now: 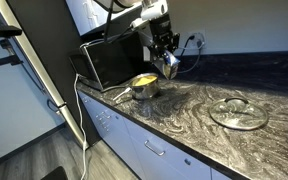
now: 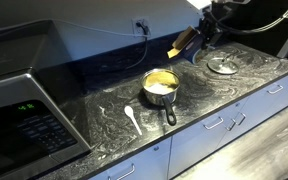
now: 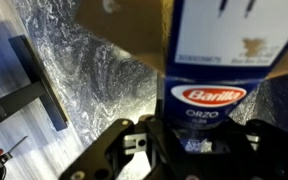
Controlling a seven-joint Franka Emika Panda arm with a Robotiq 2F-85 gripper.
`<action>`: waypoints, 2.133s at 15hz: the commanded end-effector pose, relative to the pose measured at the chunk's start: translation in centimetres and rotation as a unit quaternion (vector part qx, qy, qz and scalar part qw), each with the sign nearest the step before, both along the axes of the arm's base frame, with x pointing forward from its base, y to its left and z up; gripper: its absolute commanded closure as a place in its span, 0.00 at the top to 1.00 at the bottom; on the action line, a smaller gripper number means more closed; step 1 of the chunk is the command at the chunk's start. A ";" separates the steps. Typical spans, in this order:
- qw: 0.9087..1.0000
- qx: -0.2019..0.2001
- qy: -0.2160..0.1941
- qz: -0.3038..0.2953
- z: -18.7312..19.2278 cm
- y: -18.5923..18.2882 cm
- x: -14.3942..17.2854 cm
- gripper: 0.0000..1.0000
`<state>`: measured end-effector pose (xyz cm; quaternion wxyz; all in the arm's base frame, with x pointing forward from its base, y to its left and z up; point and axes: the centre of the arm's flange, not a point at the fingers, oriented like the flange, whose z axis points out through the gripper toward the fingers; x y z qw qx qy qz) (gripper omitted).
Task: Pour the contents of the box into the pot and cover the pot
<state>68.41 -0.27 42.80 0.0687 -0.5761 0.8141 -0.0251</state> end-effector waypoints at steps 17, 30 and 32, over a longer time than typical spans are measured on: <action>0.958 0.256 -0.112 0.058 -10.6 -12.0 -2.4 0.10; 0.960 0.259 -0.103 0.015 -15.9 -13.2 4.8 0.10; 0.961 0.260 -0.096 0.007 -16.7 -13.2 5.4 0.10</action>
